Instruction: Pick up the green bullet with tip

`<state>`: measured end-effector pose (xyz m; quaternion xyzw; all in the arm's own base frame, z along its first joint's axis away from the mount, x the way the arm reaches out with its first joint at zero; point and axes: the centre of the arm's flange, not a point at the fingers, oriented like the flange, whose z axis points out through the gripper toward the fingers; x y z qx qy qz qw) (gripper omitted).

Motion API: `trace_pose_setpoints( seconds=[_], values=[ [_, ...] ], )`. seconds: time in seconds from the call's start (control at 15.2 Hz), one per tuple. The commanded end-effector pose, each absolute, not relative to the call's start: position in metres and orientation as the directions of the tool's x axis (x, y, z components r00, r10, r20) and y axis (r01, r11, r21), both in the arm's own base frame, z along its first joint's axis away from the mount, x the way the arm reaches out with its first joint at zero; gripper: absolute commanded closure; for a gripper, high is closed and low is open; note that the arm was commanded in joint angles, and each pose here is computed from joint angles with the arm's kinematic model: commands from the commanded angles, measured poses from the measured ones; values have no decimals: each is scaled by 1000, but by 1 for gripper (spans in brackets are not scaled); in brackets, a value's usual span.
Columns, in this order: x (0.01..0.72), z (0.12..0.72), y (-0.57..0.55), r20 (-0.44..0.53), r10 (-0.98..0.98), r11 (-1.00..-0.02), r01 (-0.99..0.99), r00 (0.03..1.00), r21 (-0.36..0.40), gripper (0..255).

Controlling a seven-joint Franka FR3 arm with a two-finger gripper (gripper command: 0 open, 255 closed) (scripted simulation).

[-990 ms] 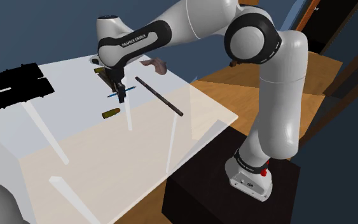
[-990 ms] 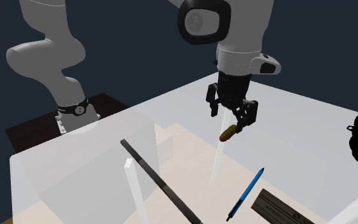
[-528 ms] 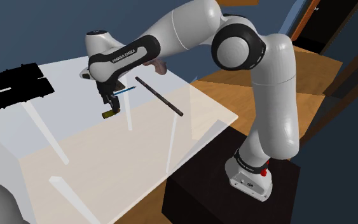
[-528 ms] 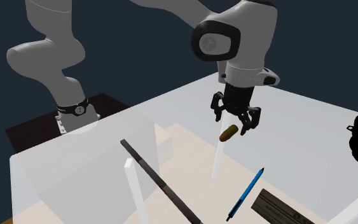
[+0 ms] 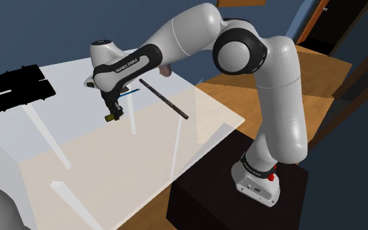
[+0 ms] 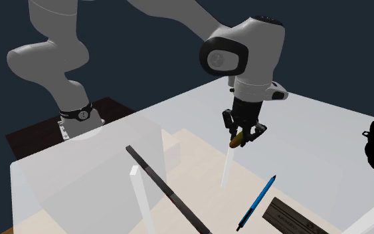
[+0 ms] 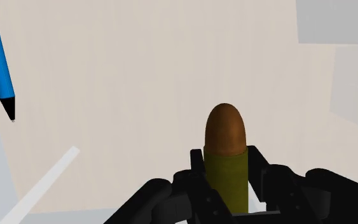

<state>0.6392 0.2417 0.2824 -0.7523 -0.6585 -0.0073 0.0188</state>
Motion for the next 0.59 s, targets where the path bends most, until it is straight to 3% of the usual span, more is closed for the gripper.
trace_pose_setpoints(
  seconds=[0.0,0.53],
  values=[
    [639,282,242,36,991,-132,991,132,-18,255],
    [639,288,242,36,991,-132,991,133,-18,255]
  ],
)
